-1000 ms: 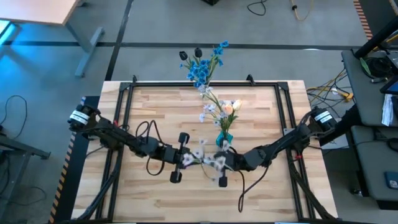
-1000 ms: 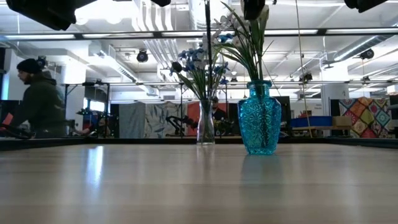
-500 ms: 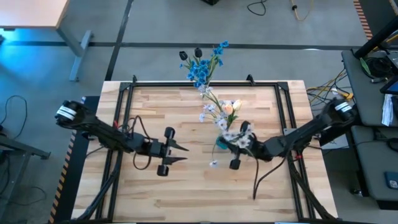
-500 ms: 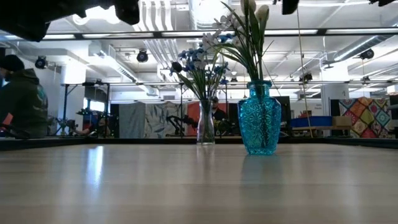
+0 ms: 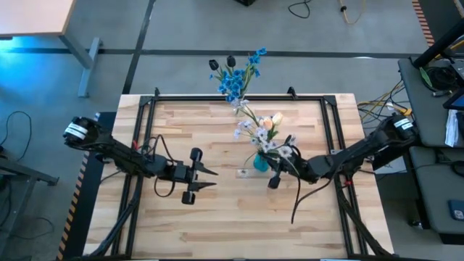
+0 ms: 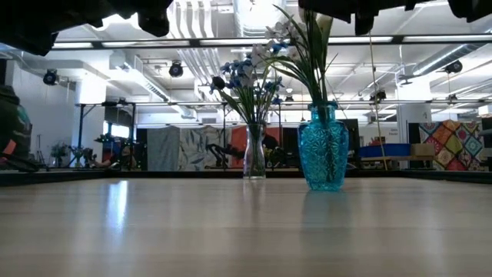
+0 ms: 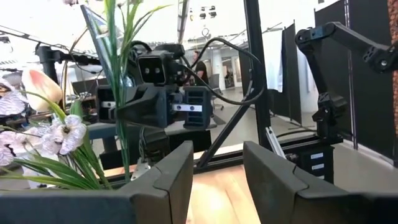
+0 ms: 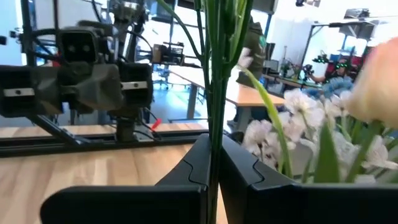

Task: Sort flowers into vase by color
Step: Put the white flower into the blue vase

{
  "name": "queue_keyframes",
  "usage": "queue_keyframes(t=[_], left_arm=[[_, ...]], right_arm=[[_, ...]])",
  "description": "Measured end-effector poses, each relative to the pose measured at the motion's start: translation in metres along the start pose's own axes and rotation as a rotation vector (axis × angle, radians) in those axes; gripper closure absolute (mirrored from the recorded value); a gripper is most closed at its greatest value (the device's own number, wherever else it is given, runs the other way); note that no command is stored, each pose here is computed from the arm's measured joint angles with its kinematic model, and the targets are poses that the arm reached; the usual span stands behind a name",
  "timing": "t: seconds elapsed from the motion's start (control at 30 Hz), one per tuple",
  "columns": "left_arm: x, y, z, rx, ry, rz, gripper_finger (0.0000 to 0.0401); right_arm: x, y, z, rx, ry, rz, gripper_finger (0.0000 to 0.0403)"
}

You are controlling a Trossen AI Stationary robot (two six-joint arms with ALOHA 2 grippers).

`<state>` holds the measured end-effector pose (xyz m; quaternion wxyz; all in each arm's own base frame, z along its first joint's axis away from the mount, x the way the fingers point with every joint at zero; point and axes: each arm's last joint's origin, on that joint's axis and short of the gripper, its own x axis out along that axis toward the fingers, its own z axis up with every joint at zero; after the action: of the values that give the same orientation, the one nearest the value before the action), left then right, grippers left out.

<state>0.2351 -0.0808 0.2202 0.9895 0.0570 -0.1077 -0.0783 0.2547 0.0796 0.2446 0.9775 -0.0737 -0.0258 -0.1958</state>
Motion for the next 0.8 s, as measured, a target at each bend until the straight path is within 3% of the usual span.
queue_keyframes(t=[0.37,0.8], left_arm=[[0.0000,0.0000,-0.0001,0.000,0.001,0.000,0.0274],[-0.0001,0.0000,-0.0002,0.000,0.002,0.000,0.0274]], right_arm=[[-0.0006,0.0009,0.0089,-0.009,-0.023,0.008,0.0390],[-0.0007,-0.0011,0.0044,-0.047,0.024,-0.075,0.0390]])
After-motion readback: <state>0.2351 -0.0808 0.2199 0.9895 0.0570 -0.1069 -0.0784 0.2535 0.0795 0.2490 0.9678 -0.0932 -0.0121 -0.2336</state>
